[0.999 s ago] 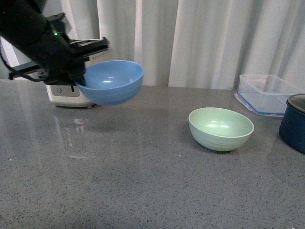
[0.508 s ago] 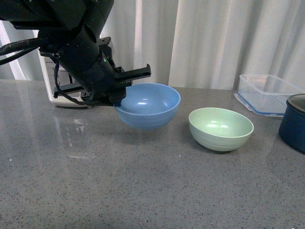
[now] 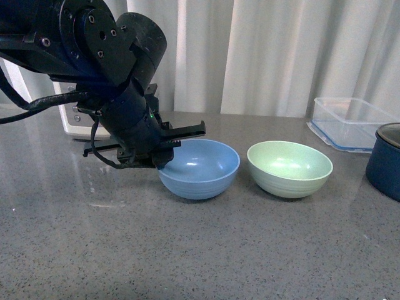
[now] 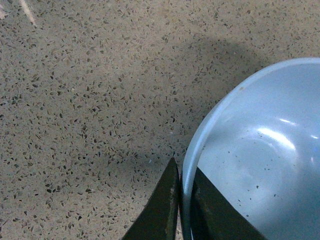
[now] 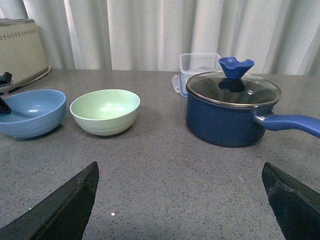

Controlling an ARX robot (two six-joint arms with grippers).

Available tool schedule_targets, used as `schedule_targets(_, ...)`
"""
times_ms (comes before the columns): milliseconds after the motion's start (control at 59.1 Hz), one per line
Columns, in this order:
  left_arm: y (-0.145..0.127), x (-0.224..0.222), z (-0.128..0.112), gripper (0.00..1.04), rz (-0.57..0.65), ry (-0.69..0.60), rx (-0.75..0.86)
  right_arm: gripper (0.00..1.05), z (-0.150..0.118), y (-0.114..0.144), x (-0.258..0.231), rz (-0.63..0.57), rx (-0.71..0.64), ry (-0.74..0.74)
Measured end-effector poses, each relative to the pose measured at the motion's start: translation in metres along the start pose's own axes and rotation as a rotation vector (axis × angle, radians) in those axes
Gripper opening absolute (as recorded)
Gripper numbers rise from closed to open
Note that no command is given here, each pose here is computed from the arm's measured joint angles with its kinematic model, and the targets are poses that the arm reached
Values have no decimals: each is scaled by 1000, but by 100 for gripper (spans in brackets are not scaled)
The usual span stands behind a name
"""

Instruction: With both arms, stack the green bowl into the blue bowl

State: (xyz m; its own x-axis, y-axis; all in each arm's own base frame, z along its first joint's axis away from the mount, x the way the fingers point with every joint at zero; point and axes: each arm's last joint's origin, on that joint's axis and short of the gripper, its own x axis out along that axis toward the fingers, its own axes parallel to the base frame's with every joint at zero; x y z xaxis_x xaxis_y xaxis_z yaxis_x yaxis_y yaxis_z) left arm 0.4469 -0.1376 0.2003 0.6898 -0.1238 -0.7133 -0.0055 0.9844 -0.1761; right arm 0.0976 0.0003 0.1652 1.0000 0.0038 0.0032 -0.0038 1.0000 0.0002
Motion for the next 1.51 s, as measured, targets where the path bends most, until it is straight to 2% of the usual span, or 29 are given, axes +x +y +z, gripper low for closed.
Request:
schedule_targets(119,0,0,0,27,-8,0,-1,95,0,0,0,0,0,0)
schedule_targets(254,-1,-9,5,48,-54,-57,5,95,0,0,0,0,0,0)
schedule_targets(288,-1,-15,8,53,-71,-93,18,95,0,0,0,0,0,0)
schedule_targets(356,0,-40,18,66,-73,-250,43,95,0,0,0,0,0,0)
schedule_targets(440,8,-71,24,53,8,-590,77,95,0,0,0,0,0,0)
schedule_targets(491,18,-90,17,44,11,-734,98,95,0,0,0,0,0,0)
schedule_targets(542,30,-103,4,35,16,-823,113,95,0,0,0,-1,0,0)
schedule_targets(626,51,-113,-24,20,32,-862,127,95,0,0,0,0,0,0)
schedule_targets(728,75,-114,-62,3,56,-816,146,95,0,0,0,0,0,0)
schedule_targets(863,95,-129,-102,4,60,-795,158,95,0,0,0,0,0,0)
schedule_targets(1101,115,-153,-144,4,61,-795,164,95,0,0,0,0,0,0)
schedule_targets(1507,139,-182,-190,4,58,-795,164,95,0,0,0,0,0,0)
